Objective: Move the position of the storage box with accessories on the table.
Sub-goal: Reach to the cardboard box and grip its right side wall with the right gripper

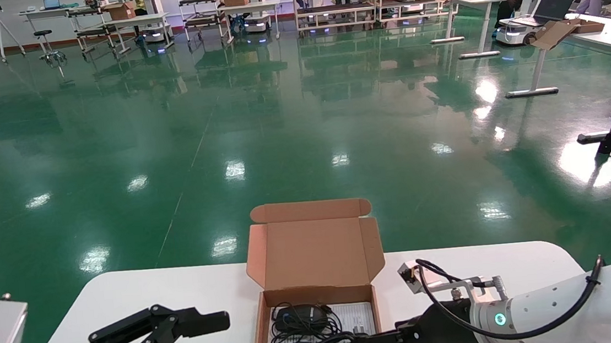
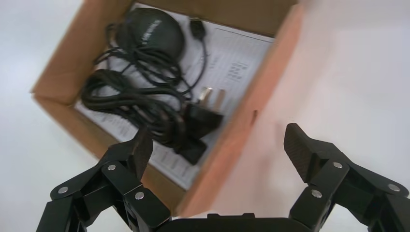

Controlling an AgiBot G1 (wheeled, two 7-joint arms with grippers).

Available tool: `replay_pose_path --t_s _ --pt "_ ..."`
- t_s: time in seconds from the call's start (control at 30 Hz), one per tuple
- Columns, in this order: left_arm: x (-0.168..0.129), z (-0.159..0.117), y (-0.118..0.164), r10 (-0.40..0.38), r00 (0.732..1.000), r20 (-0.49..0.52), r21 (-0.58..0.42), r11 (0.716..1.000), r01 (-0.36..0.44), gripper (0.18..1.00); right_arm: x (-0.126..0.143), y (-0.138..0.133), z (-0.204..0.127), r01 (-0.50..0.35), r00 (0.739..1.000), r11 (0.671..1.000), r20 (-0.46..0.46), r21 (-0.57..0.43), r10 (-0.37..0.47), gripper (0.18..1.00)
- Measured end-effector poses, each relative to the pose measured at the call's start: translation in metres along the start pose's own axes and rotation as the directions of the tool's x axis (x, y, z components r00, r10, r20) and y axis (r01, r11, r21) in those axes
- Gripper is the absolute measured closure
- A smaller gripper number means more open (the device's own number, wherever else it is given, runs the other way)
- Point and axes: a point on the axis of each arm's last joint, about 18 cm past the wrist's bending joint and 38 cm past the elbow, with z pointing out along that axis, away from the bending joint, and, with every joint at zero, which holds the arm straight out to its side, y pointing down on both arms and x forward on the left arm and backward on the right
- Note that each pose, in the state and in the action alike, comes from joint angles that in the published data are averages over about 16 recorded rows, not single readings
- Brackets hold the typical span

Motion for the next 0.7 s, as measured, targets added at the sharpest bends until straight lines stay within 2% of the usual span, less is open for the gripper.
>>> replay_pose_path --t_s 0.33,0.7 --pt "0.0 0.0 0.0 0.0 1.0 0.0 0.0 1.0 0.0 0.184 0.0024 -0.0033 0.0047 -0.001 1.0 1.0 -0.026 0.012 0.002 0.181" --pt "0.0 0.0 0.0 0.0 1.0 0.0 0.0 1.0 0.0 0.184 0.0043 -0.0037 0.004 -0.003 1.0 1.0 -0.029 0.013 0.003 0.234"
